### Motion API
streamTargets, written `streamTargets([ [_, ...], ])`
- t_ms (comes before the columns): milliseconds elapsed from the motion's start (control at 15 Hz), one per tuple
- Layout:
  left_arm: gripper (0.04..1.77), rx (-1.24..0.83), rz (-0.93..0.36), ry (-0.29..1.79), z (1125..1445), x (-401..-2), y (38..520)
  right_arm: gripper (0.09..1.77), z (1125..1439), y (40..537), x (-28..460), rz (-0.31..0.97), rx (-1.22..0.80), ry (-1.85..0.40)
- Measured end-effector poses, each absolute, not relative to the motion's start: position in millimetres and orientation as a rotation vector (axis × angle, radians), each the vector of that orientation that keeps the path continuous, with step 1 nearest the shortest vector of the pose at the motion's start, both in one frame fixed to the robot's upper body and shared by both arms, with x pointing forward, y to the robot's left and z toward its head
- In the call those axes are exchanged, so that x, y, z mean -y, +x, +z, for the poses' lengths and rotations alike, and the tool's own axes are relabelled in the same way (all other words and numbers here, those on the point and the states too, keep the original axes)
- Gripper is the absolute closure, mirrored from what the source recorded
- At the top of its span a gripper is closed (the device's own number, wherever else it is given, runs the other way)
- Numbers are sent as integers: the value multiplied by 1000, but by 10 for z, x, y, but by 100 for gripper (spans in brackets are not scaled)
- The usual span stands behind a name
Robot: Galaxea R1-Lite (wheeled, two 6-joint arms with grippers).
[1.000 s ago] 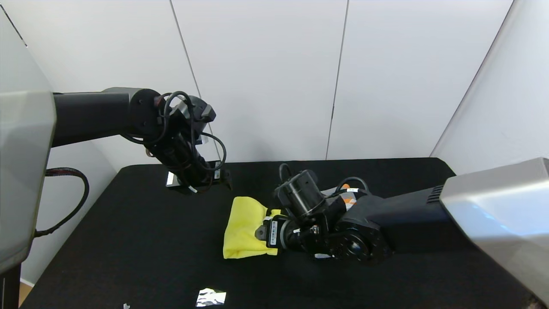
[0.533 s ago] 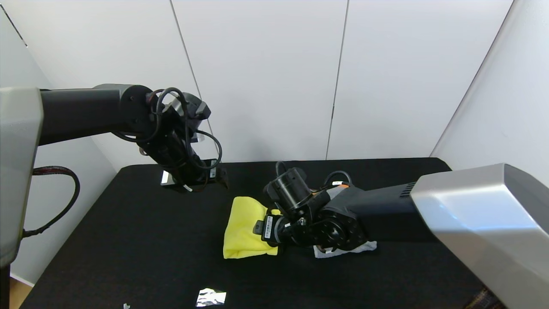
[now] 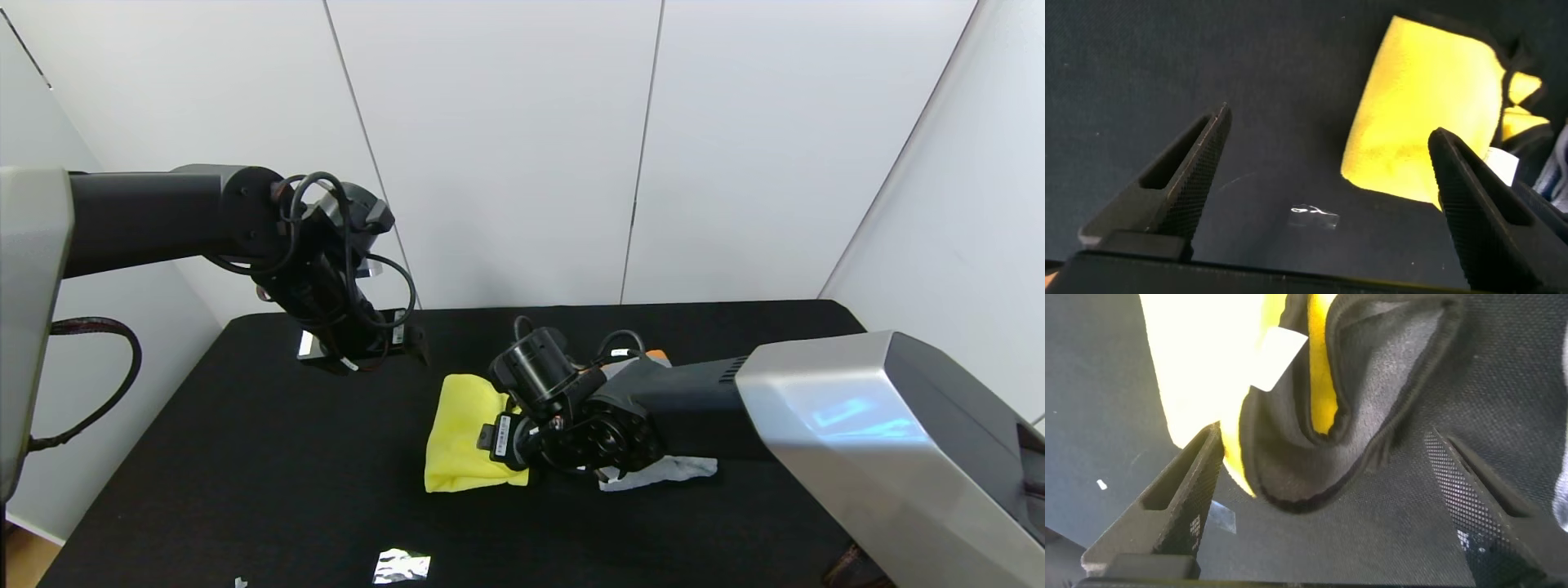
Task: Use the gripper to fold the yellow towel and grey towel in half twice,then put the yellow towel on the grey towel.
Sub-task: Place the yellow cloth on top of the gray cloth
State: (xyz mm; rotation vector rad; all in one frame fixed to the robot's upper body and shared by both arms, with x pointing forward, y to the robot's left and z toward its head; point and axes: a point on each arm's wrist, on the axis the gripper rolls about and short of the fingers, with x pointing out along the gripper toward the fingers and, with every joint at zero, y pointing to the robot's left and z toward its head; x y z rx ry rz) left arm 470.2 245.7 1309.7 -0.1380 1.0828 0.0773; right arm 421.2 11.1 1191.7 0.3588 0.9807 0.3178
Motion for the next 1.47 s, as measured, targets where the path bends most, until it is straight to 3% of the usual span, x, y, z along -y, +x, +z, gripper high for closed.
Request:
streamTargets([
  [1000,9,-1098,74,-142,13071,-2470,4661,15,11708,4272,-343,282,-965,316],
  [1200,9,-1099,77,-145,13070,-2487,4653,64,11690,4254,-363,282,-966,310],
  [1467,9,-1102,78,-144,13072,-2491,4642,109,11691,4247,-368,281,-964,308],
])
